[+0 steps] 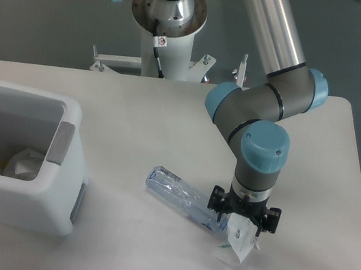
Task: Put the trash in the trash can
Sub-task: 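Close the gripper on the crumpled white paper and lift it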
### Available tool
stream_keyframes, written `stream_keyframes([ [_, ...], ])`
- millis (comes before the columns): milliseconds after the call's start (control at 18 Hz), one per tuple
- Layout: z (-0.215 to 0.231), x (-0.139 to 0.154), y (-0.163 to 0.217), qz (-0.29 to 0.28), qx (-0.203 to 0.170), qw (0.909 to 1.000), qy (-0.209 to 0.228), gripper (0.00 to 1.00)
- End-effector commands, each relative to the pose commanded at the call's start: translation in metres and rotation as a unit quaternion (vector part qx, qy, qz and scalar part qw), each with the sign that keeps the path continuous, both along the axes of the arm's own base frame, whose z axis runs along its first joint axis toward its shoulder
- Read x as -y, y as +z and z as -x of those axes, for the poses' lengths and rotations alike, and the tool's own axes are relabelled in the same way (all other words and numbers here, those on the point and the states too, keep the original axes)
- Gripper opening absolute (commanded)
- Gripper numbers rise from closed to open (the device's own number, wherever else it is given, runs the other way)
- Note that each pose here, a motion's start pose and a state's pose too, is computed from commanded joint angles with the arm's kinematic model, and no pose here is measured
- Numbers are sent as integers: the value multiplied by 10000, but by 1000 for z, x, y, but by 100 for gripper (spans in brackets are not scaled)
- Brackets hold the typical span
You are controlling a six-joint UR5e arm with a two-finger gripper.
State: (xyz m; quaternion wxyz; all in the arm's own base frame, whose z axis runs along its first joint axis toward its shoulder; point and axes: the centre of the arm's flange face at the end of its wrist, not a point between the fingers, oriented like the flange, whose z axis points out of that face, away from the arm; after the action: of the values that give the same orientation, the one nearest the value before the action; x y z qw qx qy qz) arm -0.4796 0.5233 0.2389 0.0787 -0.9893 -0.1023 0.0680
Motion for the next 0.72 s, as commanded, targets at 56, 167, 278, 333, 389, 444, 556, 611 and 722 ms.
stream_keyframes([
  [56,0,-1,0,-3,-16,10000,33,77],
  [167,0,-1,-1,8,-14,10000,74,66],
  [278,0,-1,0,-15,-4,9998,186,48],
  [333,0,-1,1,-30,-10,9997,223,39],
  [389,0,-1,1,-28,-2,9997,239,30],
  [444,0,-1,1,-35,-6,9997,254,23],
  [556,0,0,7,-62,-33,9996,276,8],
  [611,0,0,8,-69,-37,9995,291,1],
  [722,0,-1,8,-74,-43,9995,291,0],
])
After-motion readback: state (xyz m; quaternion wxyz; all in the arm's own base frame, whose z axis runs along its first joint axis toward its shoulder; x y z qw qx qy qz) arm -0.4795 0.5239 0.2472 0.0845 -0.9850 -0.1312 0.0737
